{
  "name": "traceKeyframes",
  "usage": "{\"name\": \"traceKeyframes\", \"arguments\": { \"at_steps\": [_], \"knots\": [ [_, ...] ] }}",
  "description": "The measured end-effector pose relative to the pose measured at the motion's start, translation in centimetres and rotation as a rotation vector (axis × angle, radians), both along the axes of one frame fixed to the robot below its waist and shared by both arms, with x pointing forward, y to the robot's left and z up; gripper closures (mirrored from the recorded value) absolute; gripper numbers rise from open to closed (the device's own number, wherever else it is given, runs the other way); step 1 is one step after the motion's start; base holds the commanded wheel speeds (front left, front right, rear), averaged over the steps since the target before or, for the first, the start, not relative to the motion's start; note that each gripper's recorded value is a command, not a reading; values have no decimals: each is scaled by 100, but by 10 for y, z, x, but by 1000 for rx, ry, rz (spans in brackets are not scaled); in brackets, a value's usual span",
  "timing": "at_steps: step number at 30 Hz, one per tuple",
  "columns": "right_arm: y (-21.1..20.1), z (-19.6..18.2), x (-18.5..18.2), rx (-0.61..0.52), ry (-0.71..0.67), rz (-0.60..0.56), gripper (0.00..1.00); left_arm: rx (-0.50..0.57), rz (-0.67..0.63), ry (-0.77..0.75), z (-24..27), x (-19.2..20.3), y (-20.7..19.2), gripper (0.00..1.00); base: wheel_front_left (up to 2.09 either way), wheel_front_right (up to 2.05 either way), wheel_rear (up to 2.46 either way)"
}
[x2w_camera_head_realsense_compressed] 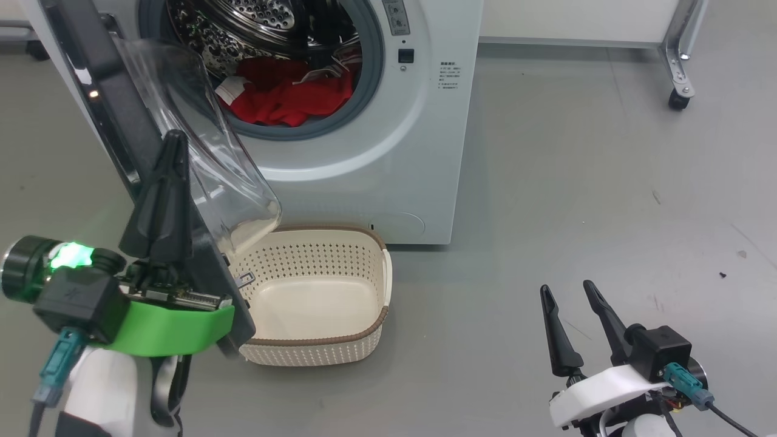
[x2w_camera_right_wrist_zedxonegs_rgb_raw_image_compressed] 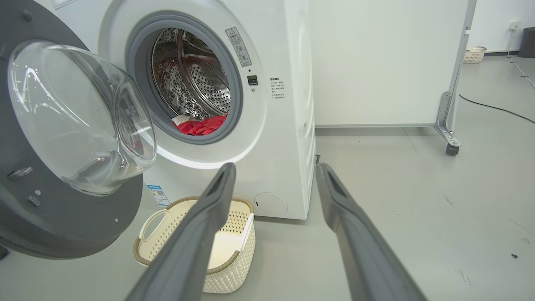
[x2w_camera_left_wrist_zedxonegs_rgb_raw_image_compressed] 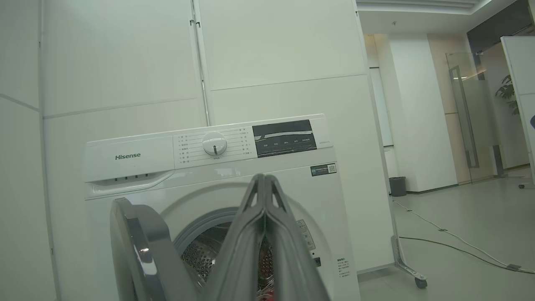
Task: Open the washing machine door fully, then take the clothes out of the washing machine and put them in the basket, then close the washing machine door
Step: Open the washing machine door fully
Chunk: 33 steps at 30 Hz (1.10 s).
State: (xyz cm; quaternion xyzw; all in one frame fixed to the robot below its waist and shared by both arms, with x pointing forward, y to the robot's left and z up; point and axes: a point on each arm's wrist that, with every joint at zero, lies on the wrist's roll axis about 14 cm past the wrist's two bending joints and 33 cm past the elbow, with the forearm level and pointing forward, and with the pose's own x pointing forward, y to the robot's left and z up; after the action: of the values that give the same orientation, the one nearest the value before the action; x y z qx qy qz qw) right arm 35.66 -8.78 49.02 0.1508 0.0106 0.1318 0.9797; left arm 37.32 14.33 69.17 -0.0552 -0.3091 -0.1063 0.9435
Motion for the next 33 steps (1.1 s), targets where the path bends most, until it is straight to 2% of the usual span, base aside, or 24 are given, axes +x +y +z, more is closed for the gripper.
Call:
{"name": "traceKeyframes", "arguments": {
  "at_steps": [13, 22, 33],
  "knots": [
    [-18, -4, 0, 4, 11, -62, 0, 56, -168, 227, -57, 17, -58, 100, 0, 0, 0],
    [-20, -6, -1, -2, 14, -65, 0, 95, -195, 516, -139, 15, -68, 100, 0, 0, 0],
    [-19, -12, -5, -1, 30, -56, 0, 83, -165, 612, -167, 22, -57, 100, 0, 0, 0]
  ]
}}
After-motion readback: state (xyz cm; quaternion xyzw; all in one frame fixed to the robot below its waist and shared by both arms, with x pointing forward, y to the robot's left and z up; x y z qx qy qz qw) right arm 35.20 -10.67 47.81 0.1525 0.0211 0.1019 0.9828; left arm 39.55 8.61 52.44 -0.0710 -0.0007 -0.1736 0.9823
